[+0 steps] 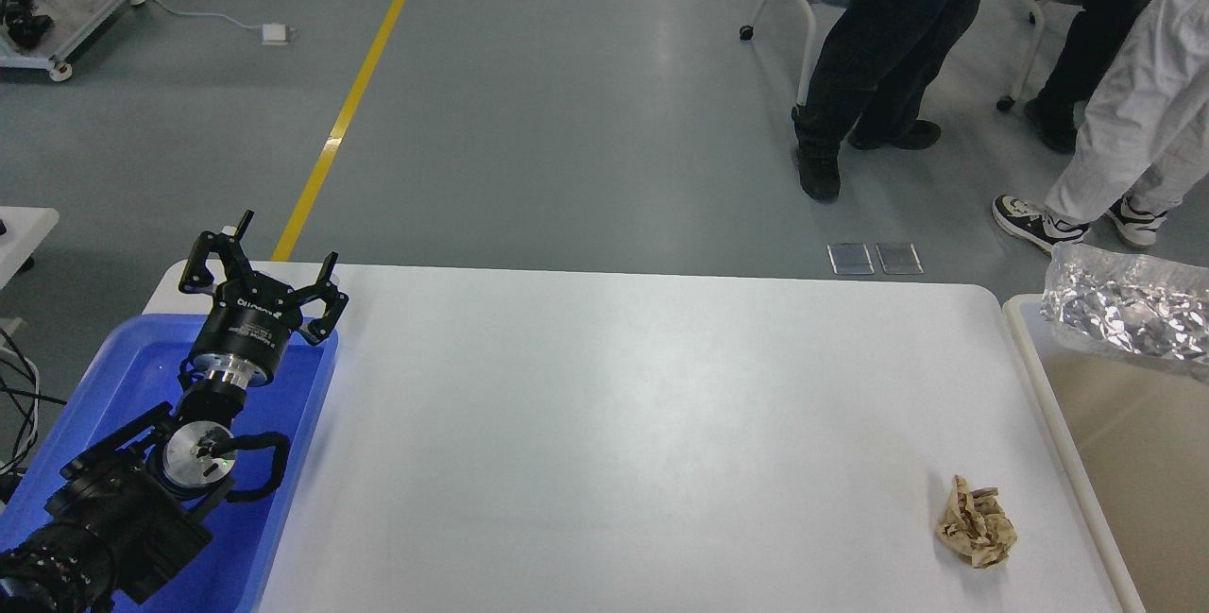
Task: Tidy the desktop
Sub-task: 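Release the foil ball into the white bin with the right gripper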
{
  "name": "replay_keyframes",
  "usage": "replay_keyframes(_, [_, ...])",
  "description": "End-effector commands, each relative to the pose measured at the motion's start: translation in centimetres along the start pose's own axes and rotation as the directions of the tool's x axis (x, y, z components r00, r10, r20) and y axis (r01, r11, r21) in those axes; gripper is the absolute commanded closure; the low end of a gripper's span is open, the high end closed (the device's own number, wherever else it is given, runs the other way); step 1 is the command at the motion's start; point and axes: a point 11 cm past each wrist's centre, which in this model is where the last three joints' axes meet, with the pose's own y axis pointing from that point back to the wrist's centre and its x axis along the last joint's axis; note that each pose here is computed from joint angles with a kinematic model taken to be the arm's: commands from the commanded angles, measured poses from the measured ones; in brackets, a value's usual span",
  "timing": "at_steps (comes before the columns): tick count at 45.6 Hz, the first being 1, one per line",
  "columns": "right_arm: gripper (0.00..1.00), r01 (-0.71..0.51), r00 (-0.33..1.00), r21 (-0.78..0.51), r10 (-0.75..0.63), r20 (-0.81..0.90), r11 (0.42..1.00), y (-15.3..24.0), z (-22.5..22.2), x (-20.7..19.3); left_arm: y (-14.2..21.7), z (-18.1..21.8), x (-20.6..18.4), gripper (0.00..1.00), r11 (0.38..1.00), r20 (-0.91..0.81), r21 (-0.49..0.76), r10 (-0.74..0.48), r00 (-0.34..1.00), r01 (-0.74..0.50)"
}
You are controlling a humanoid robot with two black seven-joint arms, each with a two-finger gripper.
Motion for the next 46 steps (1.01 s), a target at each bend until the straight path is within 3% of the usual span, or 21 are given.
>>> replay_keyframes(1, [1.0, -0.114, 0.934, -0.18, 0.167, 0.315, 0.977, 1.3, 4.1, -2.7, 0.0, 0.0, 0.0, 0.0, 1.0, 0.0, -0.001, -0.001, 1.0, 0.001])
replay_keyframes(8, [1.0, -0.11, 0.862, -0.31, 0.246, 0.443, 0.944, 2.1, 6.2, -6.8, 0.0, 0.0, 0.0, 0.0, 1.0, 0.0, -0.001, -0.001, 1.0, 0.001])
replay_keyframes(21, [1.0, 0.014, 0.629, -0.541, 0.413, 0.658, 0.841, 3.9, 8.8, -12.8, 0.0, 0.0, 0.0, 0.0, 1.0, -0.001, -0.002, 0.0, 1.0, 0.0])
replay_keyframes(28, [1.0, 0.027, 0.566, -0.616, 0.496, 0.658, 0.787, 4.8, 10.0, -13.0, 0.0, 0.1, 0.0, 0.0, 1.0, 0.0, -0.003, 0.001, 1.0, -0.001])
replay_keyframes(46, [1.0, 0.033, 0.589, -0.632, 0.496, 0.638, 0.774, 4.7, 9.9, -13.4, 0.0, 0.0, 0.0, 0.0, 1.0, 0.0, 0.0, 0.001, 1.0, -0.001])
